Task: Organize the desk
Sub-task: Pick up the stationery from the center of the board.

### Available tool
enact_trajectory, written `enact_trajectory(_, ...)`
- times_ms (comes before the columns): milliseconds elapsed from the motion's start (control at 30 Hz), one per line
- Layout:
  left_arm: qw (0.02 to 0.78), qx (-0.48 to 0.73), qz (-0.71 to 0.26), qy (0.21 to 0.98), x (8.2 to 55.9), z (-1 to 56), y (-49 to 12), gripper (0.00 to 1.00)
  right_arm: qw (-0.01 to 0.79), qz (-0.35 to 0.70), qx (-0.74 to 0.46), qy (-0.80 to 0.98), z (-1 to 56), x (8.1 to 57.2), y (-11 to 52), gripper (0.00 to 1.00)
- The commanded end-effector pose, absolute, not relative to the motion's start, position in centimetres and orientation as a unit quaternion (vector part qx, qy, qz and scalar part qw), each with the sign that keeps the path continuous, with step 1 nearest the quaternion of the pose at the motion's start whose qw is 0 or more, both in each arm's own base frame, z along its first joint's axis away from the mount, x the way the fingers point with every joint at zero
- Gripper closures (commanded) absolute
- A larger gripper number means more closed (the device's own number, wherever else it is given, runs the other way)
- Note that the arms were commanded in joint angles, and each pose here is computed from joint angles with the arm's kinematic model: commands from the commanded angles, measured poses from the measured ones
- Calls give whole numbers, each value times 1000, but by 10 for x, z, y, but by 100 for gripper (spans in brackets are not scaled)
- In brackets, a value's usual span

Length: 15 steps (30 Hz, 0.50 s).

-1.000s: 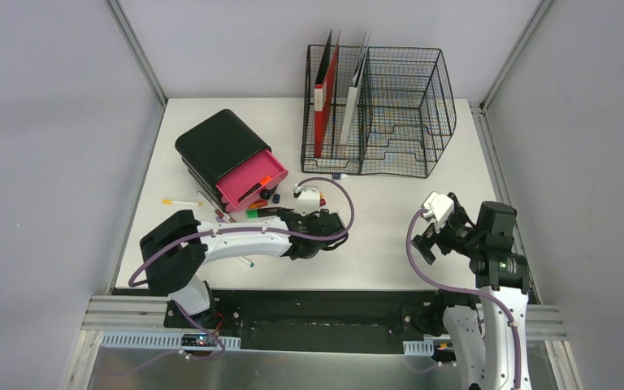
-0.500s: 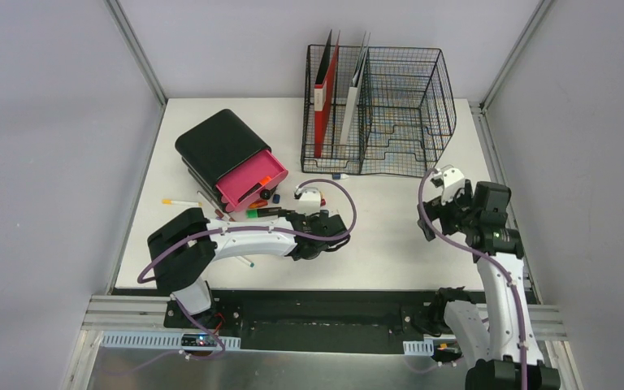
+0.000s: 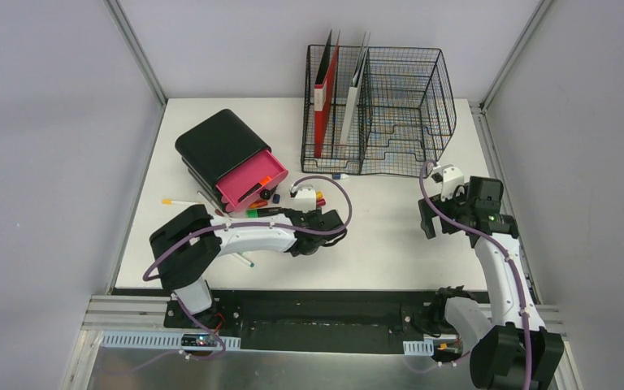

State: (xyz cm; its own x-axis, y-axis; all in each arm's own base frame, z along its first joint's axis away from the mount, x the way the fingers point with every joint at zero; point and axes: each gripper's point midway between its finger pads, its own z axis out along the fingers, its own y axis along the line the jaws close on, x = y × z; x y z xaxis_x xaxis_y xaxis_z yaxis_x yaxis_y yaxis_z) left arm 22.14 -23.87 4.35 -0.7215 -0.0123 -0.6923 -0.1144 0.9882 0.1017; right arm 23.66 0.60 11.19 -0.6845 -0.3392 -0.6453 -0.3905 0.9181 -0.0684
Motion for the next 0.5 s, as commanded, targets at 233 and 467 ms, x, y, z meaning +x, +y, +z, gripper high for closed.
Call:
enact_trajectory(233, 353, -44, 52, 933, 248, 22, -240, 43, 368, 29, -205, 906, 133, 245, 5, 1)
enact_trajectory(467, 334, -49, 54, 940, 252, 5, -237, 55, 368, 33, -208, 906, 133, 244, 6, 1)
